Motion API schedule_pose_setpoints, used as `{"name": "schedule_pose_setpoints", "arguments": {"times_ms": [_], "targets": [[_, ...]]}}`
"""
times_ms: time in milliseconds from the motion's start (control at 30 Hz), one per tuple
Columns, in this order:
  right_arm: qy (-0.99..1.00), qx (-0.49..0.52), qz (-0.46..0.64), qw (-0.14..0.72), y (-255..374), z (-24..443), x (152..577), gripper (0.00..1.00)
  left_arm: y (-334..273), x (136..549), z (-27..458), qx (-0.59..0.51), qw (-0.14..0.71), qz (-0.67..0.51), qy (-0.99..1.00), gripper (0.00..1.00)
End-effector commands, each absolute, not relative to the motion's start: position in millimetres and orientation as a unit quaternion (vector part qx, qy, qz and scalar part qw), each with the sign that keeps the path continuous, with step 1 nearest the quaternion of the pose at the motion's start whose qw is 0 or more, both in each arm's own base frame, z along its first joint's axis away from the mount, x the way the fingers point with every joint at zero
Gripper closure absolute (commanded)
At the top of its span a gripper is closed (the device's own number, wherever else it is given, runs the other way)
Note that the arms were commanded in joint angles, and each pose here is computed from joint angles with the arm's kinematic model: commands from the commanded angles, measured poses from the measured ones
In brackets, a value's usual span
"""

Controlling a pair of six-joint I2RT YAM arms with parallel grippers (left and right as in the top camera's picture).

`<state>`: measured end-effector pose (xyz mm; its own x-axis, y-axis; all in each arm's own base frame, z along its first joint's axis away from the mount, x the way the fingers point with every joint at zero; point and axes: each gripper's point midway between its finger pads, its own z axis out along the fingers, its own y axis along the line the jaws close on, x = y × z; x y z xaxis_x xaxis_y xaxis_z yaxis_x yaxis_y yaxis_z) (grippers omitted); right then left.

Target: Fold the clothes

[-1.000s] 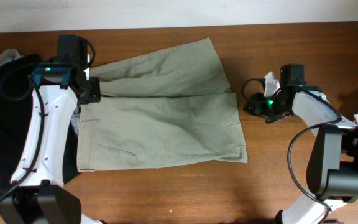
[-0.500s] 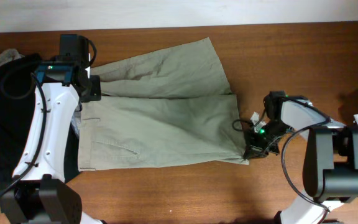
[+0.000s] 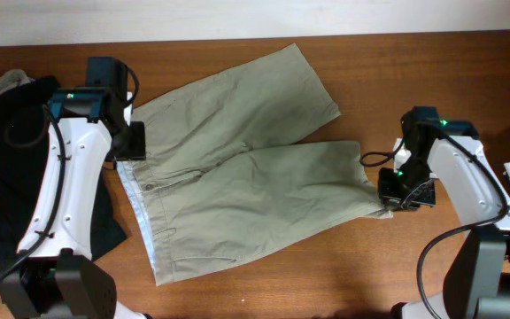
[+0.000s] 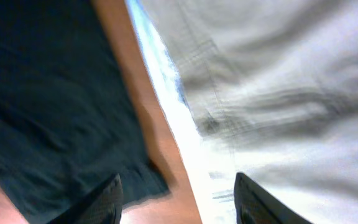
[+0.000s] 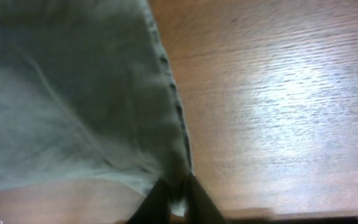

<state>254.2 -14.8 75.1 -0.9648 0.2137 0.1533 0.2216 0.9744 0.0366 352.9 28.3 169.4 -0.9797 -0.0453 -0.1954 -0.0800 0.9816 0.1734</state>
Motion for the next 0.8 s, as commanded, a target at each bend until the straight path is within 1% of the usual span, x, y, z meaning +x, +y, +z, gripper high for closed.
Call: {"name": "schedule_pose_setpoints", "arguments": {"times_ms": [0,100,133,167,200,233,267,300,333,367,400,433,467,500,533,567,600,633,667,700,733,767], "targets": [[-0.987,-0.156,-0.008,0.049,-36,77,263,0.45,6,322,151,-0.033,0.025,0.021,0.999,0.42],[-0.983,-0.176,-0.050,0.022,-36,76,277,0.44,2,297,109,-0.053,-0.027,0.011,0.998,0.42],[-0.984,-0.153,-0.095,0.012,-24,76,284,0.44,-6,292,93,-0.054,-0.034,-0.011,0.998,0.42],[-0.981,-0.138,-0.132,0.018,-10,72,282,0.44,-13,289,79,-0.055,-0.038,-0.032,0.997,0.42],[-0.981,-0.139,-0.133,0.028,-9,65,279,0.37,-17,285,67,-0.059,-0.040,-0.042,0.997,0.42],[-0.979,-0.148,-0.134,0.027,-9,53,281,0.37,-17,278,57,-0.059,-0.047,-0.042,0.996,0.42],[-0.977,-0.152,-0.148,0.020,-5,47,287,0.43,-17,269,45,-0.060,-0.058,-0.042,0.996,0.43],[-0.975,-0.151,-0.160,0.020,-1,43,288,0.52,-17,260,35,-0.064,-0.068,-0.041,0.995,0.47],[-0.975,-0.152,-0.160,0.027,1,37,285,0.52,-17,252,27,-0.073,-0.076,-0.040,0.994,0.54],[-0.975,-0.151,-0.160,0.039,3,28,280,0.51,-22,245,16,-0.076,-0.081,-0.053,0.992,0.56],[-0.973,-0.152,-0.166,0.044,6,20,277,0.61,-27,239,6,-0.077,-0.083,-0.069,0.991,0.56],[-0.972,-0.152,-0.174,0.033,7,18,282,0.80,-30,233,0,-0.083,-0.087,-0.075,0.990,0.63],[-0.973,-0.150,-0.173,0.002,3,21,297,0.89,-30,228,-4,-0.088,-0.093,-0.074,0.989,0.70],[-0.972,-0.149,-0.176,-0.037,-5,34,320,0.96,-29,223,-7,-0.088,-0.098,-0.072,0.989,0.76],[-0.971,-0.135,-0.187,-0.062,-4,47,335,0.96,-29,222,-8,-0.088,-0.100,-0.072,0.988,0.77],[-0.972,-0.096,-0.190,-0.102,-5,71,355,0.96,-29,221,-8,-0.088,-0.102,-0.072,0.988,0.78],[-0.977,-0.086,-0.157,-0.118,-17,89,363,0.94,-29,221,-8,-0.088,-0.102,-0.071,0.988,0.78],[-0.980,-0.089,-0.131,-0.120,-26,94,366,0.62,-29,220,-8,-0.088,-0.102,-0.071,0.988,0.78],[-0.980,-0.088,-0.125,-0.130,-29,97,371,0.42,-29,220,-8,-0.088,-0.102,-0.071,0.988,0.79],[-0.978,-0.090,-0.126,-0.137,-29,97,374,0.37,-29,220,-8,-0.088,-0.102,-0.071,0.988,0.78],[-0.978,-0.089,-0.125,-0.145,-29,97,379,0.35,-29,220,-8,-0.088,-0.103,-0.071,0.988,0.78],[-0.976,-0.087,-0.131,-0.152,-28,98,383,0.36,-29,220,-8,-0.088,-0.103,-0.071,0.988,0.78]]}}
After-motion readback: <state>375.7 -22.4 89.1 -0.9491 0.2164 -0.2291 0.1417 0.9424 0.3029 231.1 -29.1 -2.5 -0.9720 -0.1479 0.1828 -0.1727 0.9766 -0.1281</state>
